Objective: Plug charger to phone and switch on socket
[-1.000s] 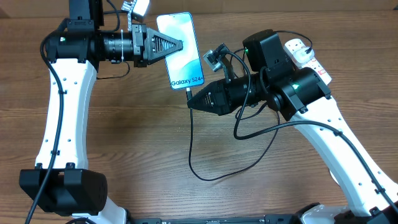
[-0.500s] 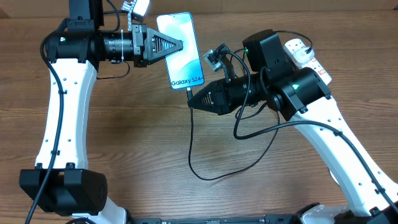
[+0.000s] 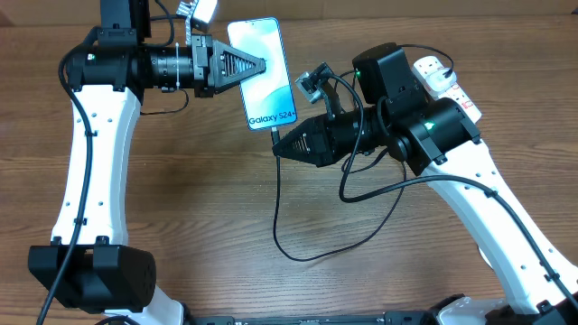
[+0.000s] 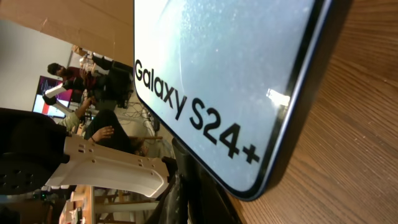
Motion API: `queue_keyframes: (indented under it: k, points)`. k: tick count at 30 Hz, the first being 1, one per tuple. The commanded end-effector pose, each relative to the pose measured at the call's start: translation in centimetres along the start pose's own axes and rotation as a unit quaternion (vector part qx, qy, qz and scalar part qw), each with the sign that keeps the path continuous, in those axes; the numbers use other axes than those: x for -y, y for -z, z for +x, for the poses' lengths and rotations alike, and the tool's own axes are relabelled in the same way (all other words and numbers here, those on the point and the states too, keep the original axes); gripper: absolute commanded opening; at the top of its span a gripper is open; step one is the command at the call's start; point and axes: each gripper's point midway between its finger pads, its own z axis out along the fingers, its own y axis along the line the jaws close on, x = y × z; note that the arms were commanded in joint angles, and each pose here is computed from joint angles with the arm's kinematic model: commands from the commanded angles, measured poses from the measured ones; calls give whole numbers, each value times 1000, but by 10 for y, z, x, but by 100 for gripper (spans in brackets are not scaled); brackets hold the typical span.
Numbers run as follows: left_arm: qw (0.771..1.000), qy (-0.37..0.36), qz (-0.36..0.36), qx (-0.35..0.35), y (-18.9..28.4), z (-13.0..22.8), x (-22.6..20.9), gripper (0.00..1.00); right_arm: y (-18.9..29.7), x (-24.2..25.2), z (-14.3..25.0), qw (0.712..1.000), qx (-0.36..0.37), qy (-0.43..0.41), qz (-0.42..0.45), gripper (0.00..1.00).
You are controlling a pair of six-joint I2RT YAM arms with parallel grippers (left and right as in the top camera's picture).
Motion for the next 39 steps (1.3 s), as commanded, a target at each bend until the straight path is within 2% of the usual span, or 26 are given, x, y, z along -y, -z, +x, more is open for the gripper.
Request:
queue_keyframes:
  k: [1, 29, 39]
  points:
    - [999, -16, 38, -12, 1, 5, 17, 4, 5, -7, -6, 1000, 14, 15, 5, 4]
    - [998, -37, 42, -13, 0, 6, 18, 4, 9, -9, -11, 1000, 22, 10, -5, 4]
    - [996, -72, 45, -24, -9, 12, 21, 4, 9, -9, -11, 1000, 22, 10, -5, 4]
